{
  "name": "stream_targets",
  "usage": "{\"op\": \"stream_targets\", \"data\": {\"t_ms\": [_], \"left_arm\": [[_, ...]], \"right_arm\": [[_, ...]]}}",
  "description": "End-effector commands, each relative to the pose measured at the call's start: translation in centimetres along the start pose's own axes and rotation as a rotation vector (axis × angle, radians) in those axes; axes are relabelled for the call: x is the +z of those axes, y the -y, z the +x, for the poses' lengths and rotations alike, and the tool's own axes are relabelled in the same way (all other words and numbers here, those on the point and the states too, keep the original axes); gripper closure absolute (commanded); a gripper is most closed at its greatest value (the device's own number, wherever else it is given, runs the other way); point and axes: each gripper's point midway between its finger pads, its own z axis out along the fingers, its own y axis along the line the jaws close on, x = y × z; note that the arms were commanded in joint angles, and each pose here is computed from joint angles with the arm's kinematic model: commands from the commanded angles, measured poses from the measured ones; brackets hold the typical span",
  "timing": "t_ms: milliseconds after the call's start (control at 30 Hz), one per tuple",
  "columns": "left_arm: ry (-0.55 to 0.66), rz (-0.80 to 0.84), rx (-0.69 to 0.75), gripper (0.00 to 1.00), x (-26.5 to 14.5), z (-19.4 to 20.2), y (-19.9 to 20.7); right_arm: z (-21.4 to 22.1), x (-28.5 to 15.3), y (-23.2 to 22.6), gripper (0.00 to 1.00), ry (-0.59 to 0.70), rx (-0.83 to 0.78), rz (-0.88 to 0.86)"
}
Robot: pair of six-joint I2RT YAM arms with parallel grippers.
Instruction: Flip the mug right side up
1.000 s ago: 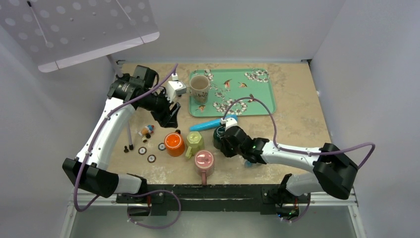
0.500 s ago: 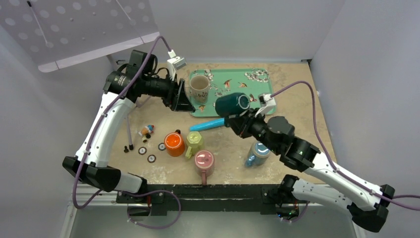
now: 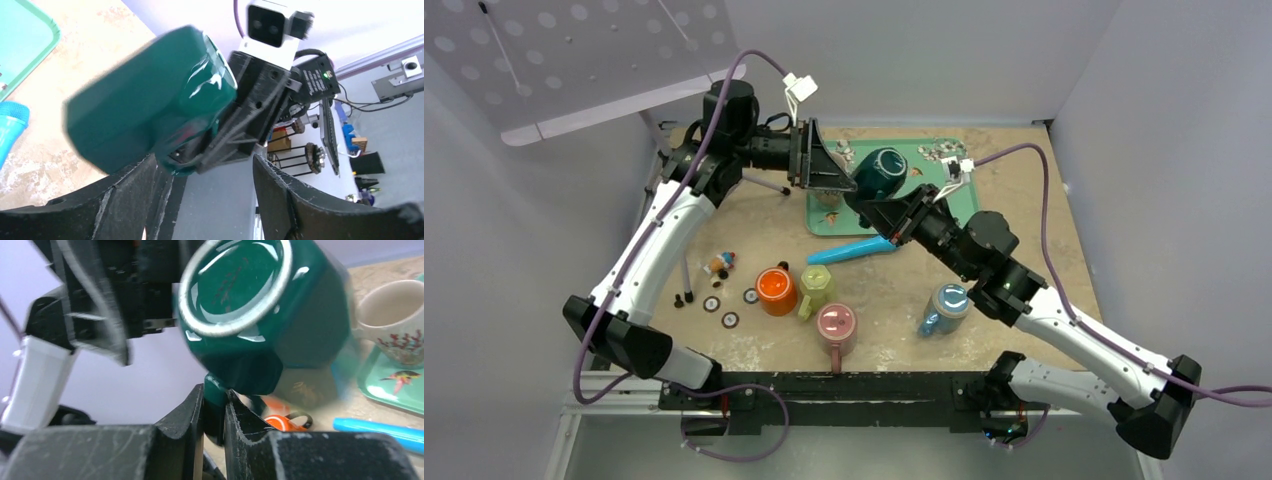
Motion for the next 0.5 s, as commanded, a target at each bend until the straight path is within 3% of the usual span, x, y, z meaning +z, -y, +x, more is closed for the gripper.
{"op": "stream_targets", "data": {"t_ms": [0,133,300,467], "left_arm": [[0.032,0.011,-0.001,0.27,0.5,-1.7,0.2],[0.037,0.019,0.003,0.28,0.6,-2.2,0.3],[0.038,-0.072,0.002,0.28,0.4,-2.1,-2.9],[0.032,-0.081,0.013,0.29,0.4,-1.7,-3.6]], "right_arm": [[-6.0,-1.9,-7.4,1.00,0.174,0.019,-0.274],[-6.9,-2.3,-6.6,1.00,0.196,0.006,-0.232],[-6.5,-1.3,-1.6,1.00,0.156,-0.022,-0.008],[-8.3,-1.3,-2.4,1.00,0.196,0.013,-0.065]]}}
